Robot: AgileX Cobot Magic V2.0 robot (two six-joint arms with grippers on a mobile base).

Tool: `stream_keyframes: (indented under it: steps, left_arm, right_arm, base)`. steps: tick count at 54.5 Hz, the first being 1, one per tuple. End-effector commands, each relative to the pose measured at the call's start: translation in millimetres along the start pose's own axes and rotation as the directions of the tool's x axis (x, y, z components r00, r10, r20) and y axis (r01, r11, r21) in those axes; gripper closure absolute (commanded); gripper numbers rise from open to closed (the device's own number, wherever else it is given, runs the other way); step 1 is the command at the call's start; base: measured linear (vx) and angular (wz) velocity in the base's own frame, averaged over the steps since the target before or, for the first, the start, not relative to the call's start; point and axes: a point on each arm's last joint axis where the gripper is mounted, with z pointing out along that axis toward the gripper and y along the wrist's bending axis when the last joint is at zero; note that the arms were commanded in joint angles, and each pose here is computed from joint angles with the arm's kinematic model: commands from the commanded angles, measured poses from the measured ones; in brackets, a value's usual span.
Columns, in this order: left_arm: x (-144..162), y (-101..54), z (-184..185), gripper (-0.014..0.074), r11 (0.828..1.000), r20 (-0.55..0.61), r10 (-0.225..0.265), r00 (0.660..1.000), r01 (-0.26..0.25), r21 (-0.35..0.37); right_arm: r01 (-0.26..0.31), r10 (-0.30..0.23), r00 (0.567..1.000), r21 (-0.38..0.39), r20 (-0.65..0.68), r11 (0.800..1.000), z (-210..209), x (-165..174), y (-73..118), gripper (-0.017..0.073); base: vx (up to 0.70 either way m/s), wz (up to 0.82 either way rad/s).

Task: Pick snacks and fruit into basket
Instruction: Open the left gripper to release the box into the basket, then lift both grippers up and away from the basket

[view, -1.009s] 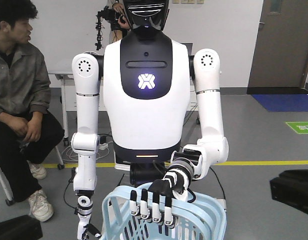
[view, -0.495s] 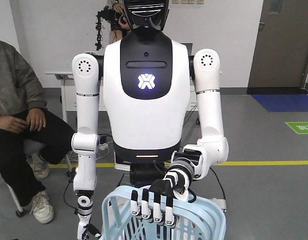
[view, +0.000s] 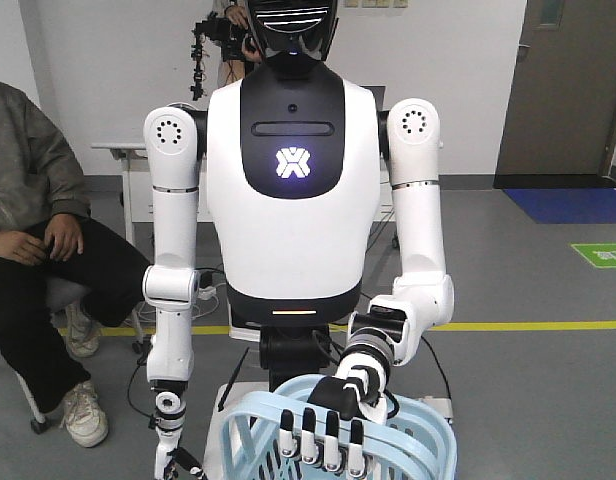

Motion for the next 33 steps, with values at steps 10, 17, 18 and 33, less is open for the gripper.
stream_keyframes:
  steps: [10,17,18,33]
  left_arm:
    - [-15.8,2.9,-2.0,0.0591,0.999,0.111,-0.021,0.994,0.026,-0.046]
    - [-15.7,2.9,-1.8,0.0591,0.999,0.11,-0.021,0.994,0.026,-0.047]
    - [-15.7,2.9,-1.8,0.0591,0.999,0.11,-0.021,0.994,0.026,-0.047]
    - [-15.7,2.9,-1.8,0.0591,0.999,0.11,-0.021,0.994,0.026,-0.047]
  right_arm:
    - [0.008,-0.008,0.995,-0.002,0.095,1.0,-2.1,-16.0,2.1,0.0567]
    - [0.008,-0.008,0.997,-0.001,0.076,1.0,-1.9,-14.4,2.0,0.0567]
    - [0.008,-0.008,0.997,-0.001,0.075,1.0,-1.9,-14.3,2.0,0.0567]
    - [0.008,-0.008,0.997,-0.001,0.075,1.0,-1.9,-14.3,2.0,0.0567]
  base:
    - [0.0,0.0]
    - [0.0,0.0]
    - [0.0,0.0]
    - [0.0,0.0]
